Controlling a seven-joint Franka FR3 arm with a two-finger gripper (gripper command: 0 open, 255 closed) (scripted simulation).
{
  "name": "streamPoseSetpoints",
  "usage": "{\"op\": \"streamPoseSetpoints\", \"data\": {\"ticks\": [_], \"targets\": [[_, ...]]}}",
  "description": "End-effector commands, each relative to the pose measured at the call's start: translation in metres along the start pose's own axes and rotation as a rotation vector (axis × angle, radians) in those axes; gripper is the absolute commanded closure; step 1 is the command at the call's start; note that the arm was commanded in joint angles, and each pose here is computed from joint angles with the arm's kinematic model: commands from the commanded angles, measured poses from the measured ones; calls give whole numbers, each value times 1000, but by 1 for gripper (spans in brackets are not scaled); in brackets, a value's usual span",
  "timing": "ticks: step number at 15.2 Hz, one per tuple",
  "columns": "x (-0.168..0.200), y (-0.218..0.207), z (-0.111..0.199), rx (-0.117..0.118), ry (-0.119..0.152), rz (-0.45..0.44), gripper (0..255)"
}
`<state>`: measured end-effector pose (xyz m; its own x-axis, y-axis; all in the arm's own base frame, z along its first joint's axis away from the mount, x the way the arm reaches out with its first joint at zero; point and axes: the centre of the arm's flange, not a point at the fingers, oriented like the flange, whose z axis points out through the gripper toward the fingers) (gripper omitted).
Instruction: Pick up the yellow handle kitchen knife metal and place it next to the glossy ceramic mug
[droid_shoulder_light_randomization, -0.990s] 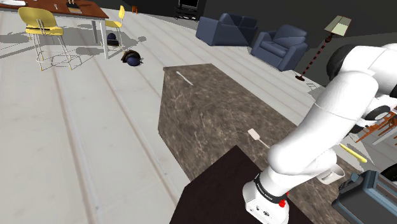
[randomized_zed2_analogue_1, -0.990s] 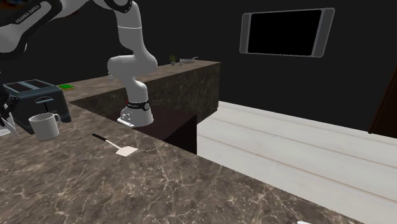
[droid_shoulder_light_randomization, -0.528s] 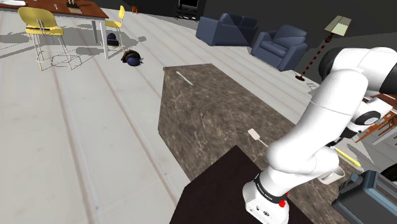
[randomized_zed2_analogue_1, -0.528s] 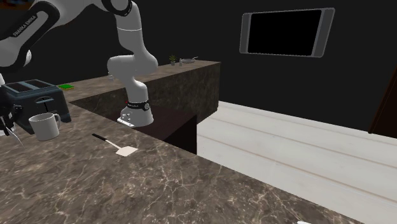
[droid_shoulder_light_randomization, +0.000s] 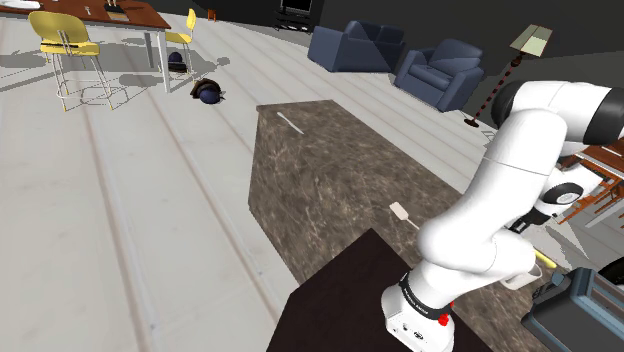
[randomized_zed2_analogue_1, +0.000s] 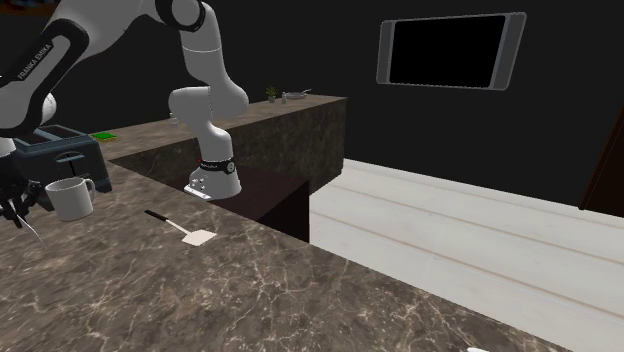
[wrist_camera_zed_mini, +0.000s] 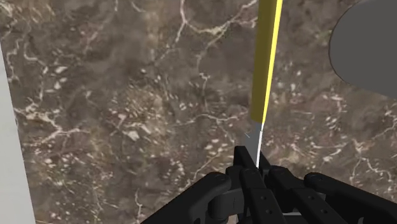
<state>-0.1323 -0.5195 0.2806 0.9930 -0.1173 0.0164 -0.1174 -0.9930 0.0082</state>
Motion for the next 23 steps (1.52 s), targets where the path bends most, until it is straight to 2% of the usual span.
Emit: {"op": "streamPoseSetpoints", "data": {"ticks": [1,6,14,15,20,23], "targets": [[0,0,12,0,0,0,255],[-1,-1,42,0,0,0,255],[-1,-1,42,0,0,0,255],[-1,-1,42,0,0,0,0],[-1,-1,42,0,0,0,0],[-1,-1,2,0,0,0,0]]}}
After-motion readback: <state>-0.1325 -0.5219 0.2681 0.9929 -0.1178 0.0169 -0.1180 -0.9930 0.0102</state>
